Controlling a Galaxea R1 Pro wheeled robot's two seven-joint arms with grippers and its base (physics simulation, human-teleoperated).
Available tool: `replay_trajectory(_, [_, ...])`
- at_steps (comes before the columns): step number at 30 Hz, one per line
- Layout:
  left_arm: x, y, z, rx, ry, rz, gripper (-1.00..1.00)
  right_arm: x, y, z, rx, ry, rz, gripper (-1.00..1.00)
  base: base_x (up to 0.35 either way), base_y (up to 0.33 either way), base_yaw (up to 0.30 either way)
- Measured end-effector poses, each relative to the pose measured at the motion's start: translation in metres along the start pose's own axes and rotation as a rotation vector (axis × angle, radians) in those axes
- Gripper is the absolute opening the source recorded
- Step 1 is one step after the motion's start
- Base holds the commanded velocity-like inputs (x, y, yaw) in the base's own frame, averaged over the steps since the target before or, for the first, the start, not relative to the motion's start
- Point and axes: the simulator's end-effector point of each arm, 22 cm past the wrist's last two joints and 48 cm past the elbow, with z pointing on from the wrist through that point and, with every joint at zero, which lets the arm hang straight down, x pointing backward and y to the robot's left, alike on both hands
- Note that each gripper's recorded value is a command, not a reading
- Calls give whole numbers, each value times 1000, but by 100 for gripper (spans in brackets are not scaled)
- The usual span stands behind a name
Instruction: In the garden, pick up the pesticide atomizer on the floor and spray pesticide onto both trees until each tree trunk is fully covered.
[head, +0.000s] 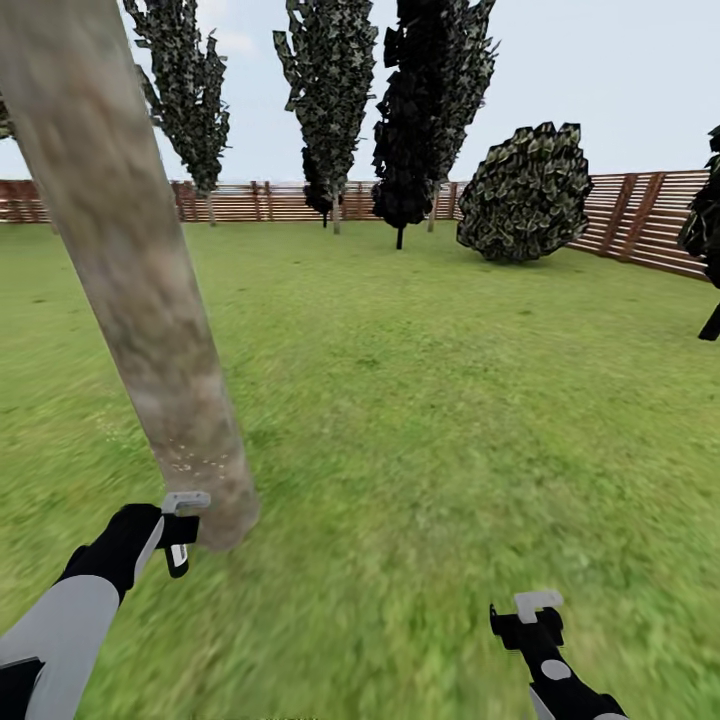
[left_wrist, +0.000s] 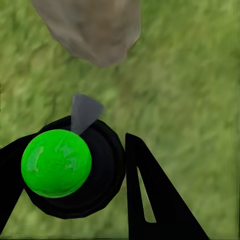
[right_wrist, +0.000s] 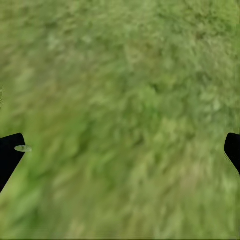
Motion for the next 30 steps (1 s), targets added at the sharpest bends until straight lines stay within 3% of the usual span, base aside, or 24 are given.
replay_trajectory(23, [0, 0, 0, 0, -1, -1, -100, 0, 1, 0, -1, 0, 0, 100, 56, -273, 275])
replay_trajectory(30, [-1, -1, 0, 2, -1, -1, -100, 0, 1, 0, -1, 0, 1, 100, 145, -270, 54])
